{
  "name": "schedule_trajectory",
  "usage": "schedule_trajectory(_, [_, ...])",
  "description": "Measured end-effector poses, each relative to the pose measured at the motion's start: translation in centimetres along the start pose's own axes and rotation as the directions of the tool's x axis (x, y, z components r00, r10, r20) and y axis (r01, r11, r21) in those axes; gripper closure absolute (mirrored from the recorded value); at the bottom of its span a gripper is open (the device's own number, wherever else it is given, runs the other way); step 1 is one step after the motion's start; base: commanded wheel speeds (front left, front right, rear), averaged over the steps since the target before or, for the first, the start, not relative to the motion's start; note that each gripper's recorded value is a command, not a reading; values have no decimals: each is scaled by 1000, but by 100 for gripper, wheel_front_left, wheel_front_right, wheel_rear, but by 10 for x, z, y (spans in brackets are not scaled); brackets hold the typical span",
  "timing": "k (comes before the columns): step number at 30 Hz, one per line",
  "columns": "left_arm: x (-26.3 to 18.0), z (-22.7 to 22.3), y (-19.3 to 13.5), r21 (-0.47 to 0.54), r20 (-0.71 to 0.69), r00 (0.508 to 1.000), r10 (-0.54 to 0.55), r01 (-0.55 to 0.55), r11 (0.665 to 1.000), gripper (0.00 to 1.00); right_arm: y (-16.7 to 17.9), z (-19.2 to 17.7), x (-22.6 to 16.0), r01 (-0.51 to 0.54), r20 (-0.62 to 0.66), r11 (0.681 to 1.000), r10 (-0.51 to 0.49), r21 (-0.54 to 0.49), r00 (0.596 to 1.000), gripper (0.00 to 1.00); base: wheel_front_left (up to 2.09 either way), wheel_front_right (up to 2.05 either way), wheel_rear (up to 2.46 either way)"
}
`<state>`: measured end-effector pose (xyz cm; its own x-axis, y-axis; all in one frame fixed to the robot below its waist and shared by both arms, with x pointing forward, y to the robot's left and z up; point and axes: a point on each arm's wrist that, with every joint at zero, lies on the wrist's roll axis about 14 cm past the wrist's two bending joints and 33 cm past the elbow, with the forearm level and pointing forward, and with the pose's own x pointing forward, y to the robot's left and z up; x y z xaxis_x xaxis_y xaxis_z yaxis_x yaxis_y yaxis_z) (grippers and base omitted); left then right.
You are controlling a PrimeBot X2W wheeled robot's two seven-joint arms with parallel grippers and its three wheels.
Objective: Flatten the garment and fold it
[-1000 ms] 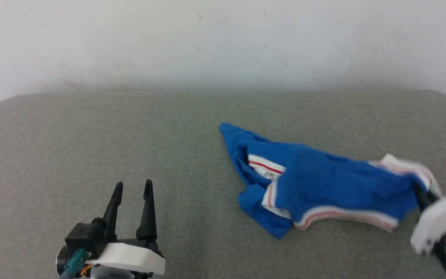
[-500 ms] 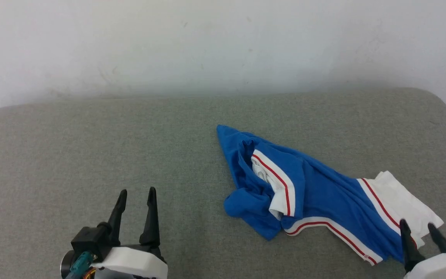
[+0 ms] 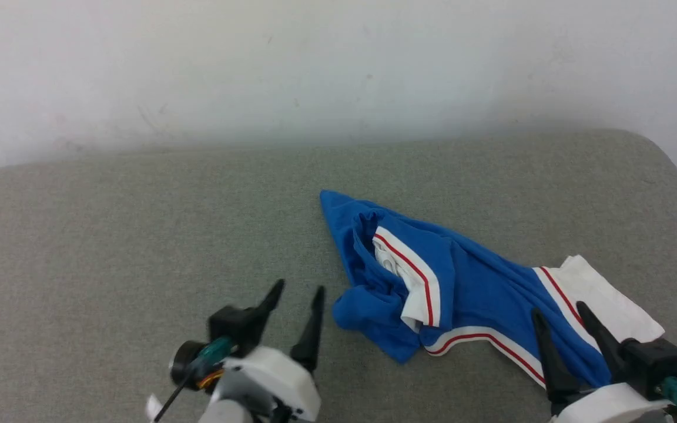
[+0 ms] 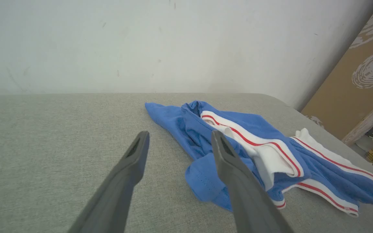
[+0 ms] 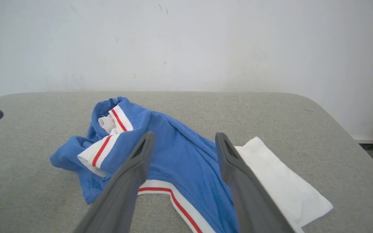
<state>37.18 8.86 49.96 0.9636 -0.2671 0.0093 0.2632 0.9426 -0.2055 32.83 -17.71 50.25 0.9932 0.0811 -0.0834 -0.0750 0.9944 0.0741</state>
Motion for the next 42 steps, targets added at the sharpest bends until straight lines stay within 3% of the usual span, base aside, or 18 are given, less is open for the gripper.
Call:
schedule_trajectory(4, [19, -22, -32, 9, -144, 983, -117, 119, 993, 0, 12, 4, 2, -34, 0, 999, 34, -8, 999, 0, 0, 0, 0])
schedule_trajectory(10, [38, -60, -58, 36, -378, 900, -216, 248, 968, 0, 20, 6, 6, -52, 7, 999, 52, -4, 999, 0, 0, 0, 0])
schedule_trajectory(17, [31, -125, -66, 96, -696, 684, -220, 392, 915, 0, 19, 6, 10, -46, 15, 999, 46, 7, 999, 0, 0, 0, 0])
schedule_trajectory(21, [32, -134, -68, 149, -772, 605, -197, 473, 869, 4, 11, 2, 10, -19, 5, 1000, 19, 17, 1000, 0, 0, 0, 0])
schedule_trajectory(22, [31, -135, -71, 153, -784, 589, -199, 493, 856, 68, 8, 3, 10, -13, 12, 1000, 13, 16, 1000, 0, 0, 0, 0])
schedule_trajectory(23, [30, -136, -73, 160, -794, 574, -200, 515, 842, 100, 7, 5, 11, -10, 18, 1000, 9, 16, 1000, 0, 0, 0, 0])
schedule_trajectory(25, [26, -136, -78, 154, -804, 554, -216, 544, 824, 100, 6, 8, 12, -8, 28, 1000, 7, 17, 1000, 0, 0, 0, 0])
schedule_trajectory(28, [31, -124, -67, 131, -774, 588, -235, 512, 849, 100, 6, 10, 11, -8, 37, 1000, 8, 17, 999, 0, 0, 0, 0])
schedule_trajectory(34, [52, -61, 1, 250, -612, 779, -138, 356, 901, 100, -2, 17, 9, 9, 62, 1000, -11, 26, 998, 0, 0, 0, 0])
schedule_trajectory(37, [49, -27, 33, 298, -528, 847, -63, 253, 920, 100, 2, 19, 10, -4, 70, 1000, 3, 26, 998, 0, 0, 0, 0])
schedule_trajectory(39, [39, -12, 59, 300, -495, 869, 10, 161, 940, 100, 7, 20, 11, -20, 75, 999, 18, 33, 997, 0, 0, 0, 0])
schedule_trajectory(42, [18, -8, 99, 283, -490, 863, 122, 25, 959, 100, 13, 21, 13, -41, 79, 999, 38, 35, 996, 0, 0, 0, 0])
